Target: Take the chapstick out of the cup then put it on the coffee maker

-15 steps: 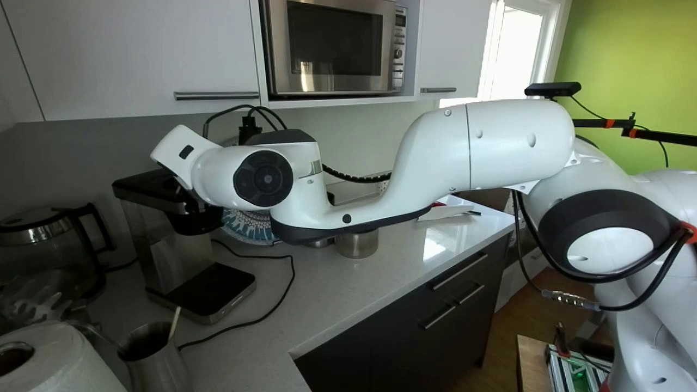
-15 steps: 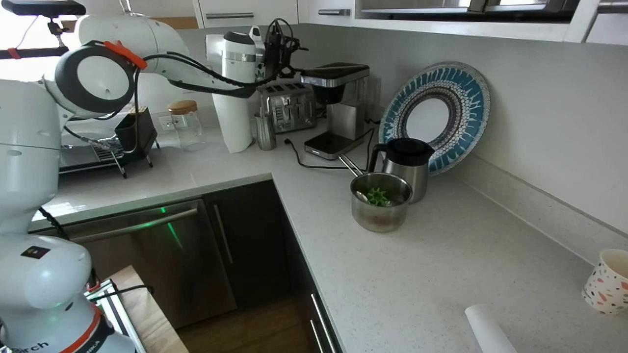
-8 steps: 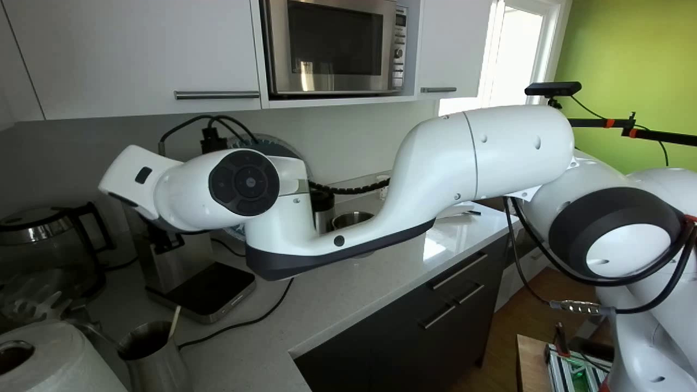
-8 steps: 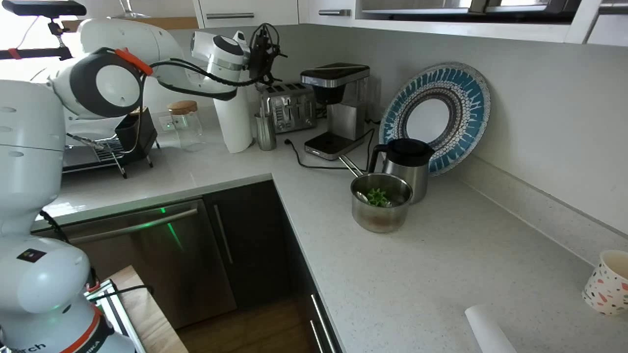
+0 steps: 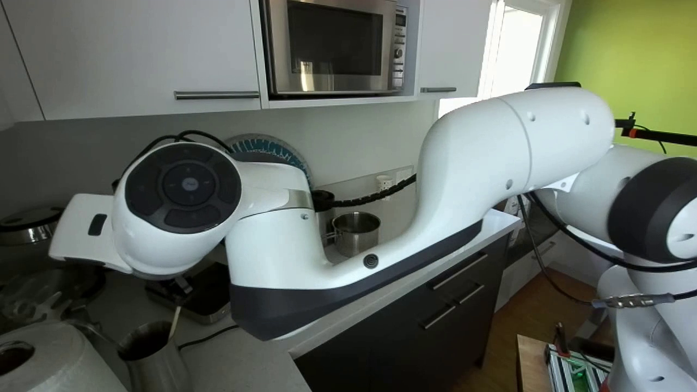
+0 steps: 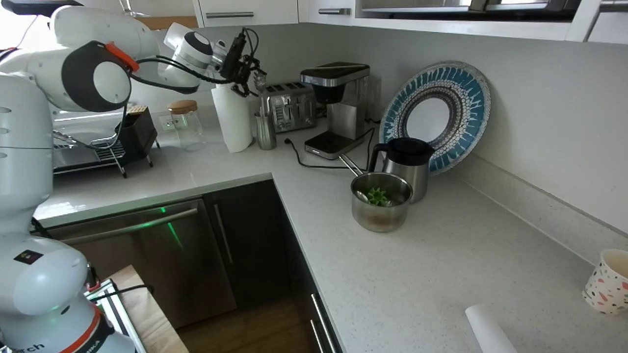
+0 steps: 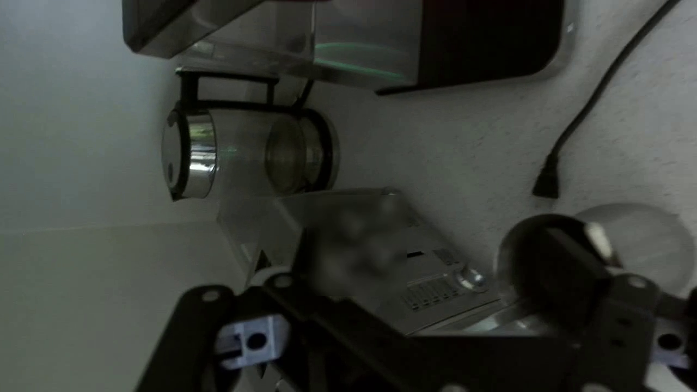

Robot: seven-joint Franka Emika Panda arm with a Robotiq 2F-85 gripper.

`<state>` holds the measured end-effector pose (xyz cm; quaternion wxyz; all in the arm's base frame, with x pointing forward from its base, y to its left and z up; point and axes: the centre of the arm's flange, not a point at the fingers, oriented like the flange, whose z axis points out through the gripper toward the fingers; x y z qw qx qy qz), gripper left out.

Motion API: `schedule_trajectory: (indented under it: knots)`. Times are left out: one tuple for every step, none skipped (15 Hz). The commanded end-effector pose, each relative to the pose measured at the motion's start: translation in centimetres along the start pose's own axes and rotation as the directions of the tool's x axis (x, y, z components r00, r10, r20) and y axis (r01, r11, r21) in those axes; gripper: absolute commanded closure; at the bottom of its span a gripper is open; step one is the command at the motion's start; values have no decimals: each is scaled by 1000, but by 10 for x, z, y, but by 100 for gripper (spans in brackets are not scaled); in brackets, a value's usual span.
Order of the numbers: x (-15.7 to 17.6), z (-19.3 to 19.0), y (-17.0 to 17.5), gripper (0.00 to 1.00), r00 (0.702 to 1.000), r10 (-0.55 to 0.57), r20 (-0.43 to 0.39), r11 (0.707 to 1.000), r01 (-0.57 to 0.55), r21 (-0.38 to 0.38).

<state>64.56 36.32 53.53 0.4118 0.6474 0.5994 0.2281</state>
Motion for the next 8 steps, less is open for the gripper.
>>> schedule_trajectory:
  knots:
    - [-11,-66,-33,0,989,-37,142,994,22,106]
    - [-13,-81,-43,0,980,-20,198,991,-7,134]
    - [-18,-97,-52,0,966,30,256,988,-68,142]
    - [-23,-111,-60,0,952,63,300,982,-113,151]
    - [-28,-125,-71,0,934,101,342,975,-162,153]
    - [-33,-139,-80,0,913,135,385,966,-207,152]
    - [-38,-151,-86,0,887,169,429,958,-251,141]
    - [-17,-127,-58,0,916,111,386,976,-173,130]
